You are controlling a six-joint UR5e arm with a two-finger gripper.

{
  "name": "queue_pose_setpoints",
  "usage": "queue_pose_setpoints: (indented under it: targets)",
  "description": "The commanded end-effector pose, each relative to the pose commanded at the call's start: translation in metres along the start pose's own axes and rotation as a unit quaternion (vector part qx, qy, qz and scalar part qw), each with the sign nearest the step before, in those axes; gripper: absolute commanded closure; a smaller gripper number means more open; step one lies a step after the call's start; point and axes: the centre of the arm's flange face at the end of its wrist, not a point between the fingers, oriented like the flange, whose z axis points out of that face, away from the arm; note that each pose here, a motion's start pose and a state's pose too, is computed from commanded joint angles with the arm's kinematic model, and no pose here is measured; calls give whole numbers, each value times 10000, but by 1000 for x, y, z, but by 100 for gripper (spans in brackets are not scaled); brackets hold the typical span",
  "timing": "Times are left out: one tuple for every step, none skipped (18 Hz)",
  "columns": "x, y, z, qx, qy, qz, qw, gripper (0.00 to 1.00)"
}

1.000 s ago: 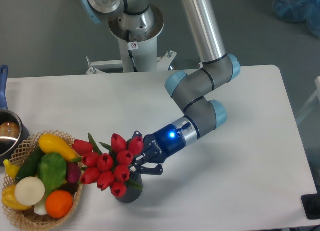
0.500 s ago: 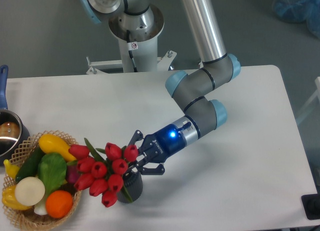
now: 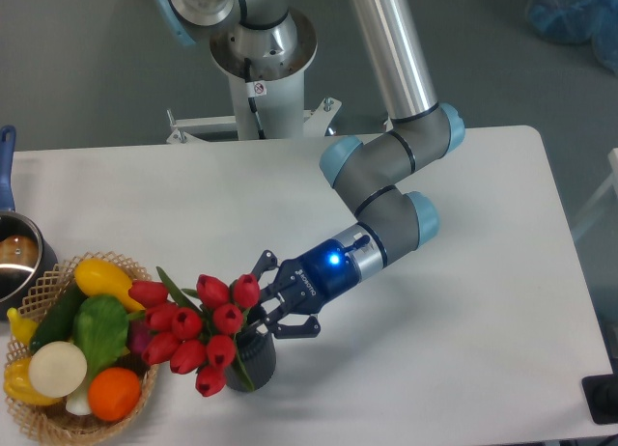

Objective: Insert the flowers into the vase
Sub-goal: 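Open the gripper to release the tulip bouquet in the vase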

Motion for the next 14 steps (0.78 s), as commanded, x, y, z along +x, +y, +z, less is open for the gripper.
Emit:
queue_pose_setpoints:
  targets:
    - [0, 0, 0, 0, 0, 38, 10000, 60]
    - [0, 1, 0, 0, 0, 54, 10000, 58]
    - [1, 0, 1, -1, 8, 76, 10000, 55]
    - [0, 1, 0, 0, 0, 85, 10000, 48]
    - [1, 0, 0, 0, 0, 107, 9999, 47]
    - [1, 1, 0, 0, -1, 108, 9999, 46]
    - [1, 1, -1, 1, -8, 123, 9999, 42]
    - [1, 1, -1, 1, -9, 116, 9999, 40]
    - [1, 1, -2, 1, -17, 116, 9999, 40]
    - [1, 2, -3, 2, -25, 109, 9999, 39]
    - [1, 2, -4, 3, -32, 125, 9999, 29]
    - [1, 1, -5, 3, -39, 178, 9998, 17]
    - [1, 0, -6, 4, -47, 195, 9998, 4]
    - [1, -1, -8, 6, -69, 188, 9998, 0]
